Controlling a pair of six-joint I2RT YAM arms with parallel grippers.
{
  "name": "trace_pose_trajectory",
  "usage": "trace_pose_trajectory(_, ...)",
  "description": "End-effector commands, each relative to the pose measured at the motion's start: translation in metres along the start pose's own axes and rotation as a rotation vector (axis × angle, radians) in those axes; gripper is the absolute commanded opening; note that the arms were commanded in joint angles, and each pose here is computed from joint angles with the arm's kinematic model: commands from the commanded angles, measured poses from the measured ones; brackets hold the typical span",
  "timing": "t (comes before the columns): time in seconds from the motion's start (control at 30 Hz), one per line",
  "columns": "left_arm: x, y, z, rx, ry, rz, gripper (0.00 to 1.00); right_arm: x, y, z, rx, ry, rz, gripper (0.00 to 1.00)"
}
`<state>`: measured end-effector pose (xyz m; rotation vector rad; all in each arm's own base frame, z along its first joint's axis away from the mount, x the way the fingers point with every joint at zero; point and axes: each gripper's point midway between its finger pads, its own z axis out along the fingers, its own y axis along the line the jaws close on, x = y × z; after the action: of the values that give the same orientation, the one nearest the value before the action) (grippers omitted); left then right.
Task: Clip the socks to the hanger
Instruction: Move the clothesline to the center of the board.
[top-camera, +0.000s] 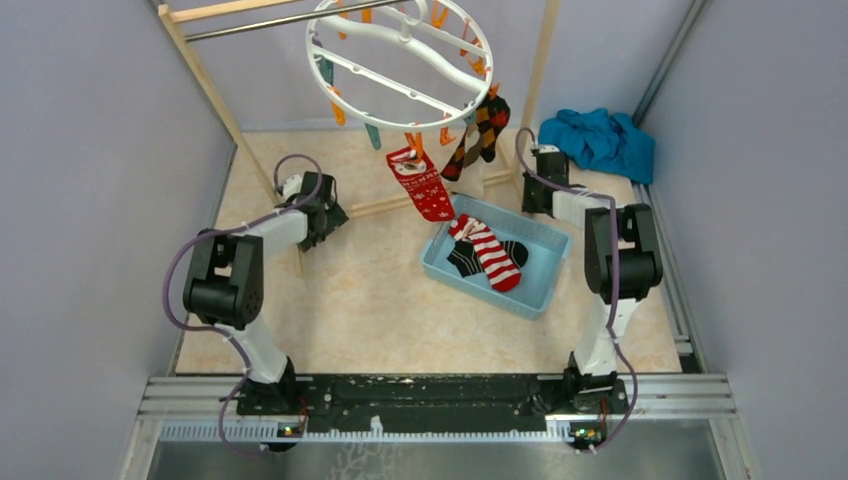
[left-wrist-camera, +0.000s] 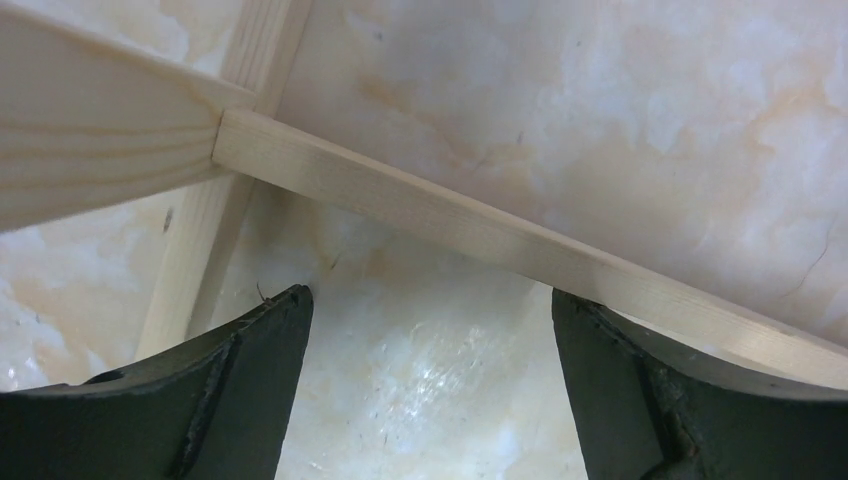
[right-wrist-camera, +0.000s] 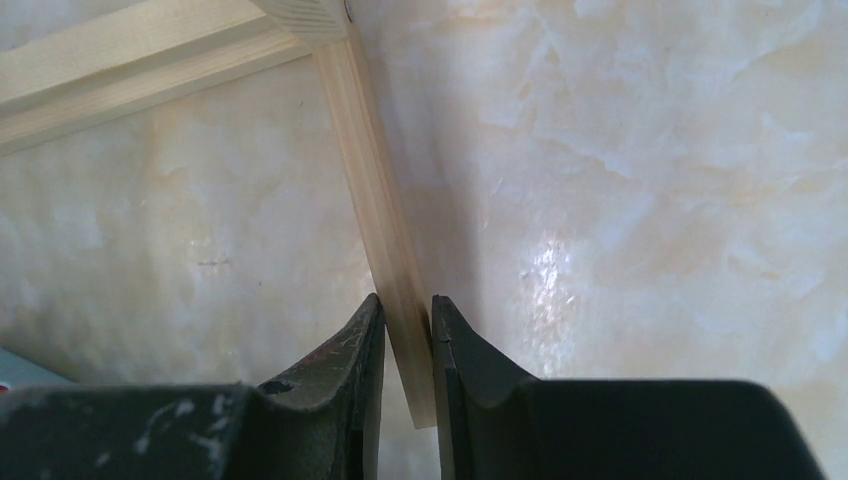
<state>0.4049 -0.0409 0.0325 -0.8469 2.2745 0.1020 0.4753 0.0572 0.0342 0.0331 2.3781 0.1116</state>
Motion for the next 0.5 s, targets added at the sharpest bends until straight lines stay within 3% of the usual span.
trace_pose_trajectory(0.0, -0.012, -0.014, 0.009, 0.041, 0.003, -0.028, 0.95, 0.047, 0.001, -0.017, 0.059, 0.144, -0.002, 0.00)
trace_pose_trajectory(0.13, -0.012, -0.021, 0.005, 0.082, 0.026, -0.033, 0.95, 0.041, -0.001, -0.022, 0.074, 0.113, 0.015, 0.00)
trace_pose_trajectory(0.2, -0.014, -0.025, -0.002, 0.112, 0.021, -0.036, 0.96, 0.026, -0.003, -0.027, 0.094, 0.070, 0.025, 0.17)
trace_pose_trajectory(0.3, -0.025, -0.036, -0.020, 0.175, -0.017, -0.035, 0.98, -0.003, -0.006, -0.040, 0.126, -0.003, 0.038, 0.57)
trace_pose_trajectory(0.37, -0.038, -0.045, -0.038, 0.229, -0.051, -0.044, 0.98, -0.025, -0.005, -0.053, 0.127, -0.057, 0.043, 0.69)
trace_pose_trajectory(0.47, -0.055, -0.058, -0.064, 0.306, -0.087, -0.054, 0.98, -0.050, -0.004, -0.070, 0.136, -0.116, 0.053, 0.76)
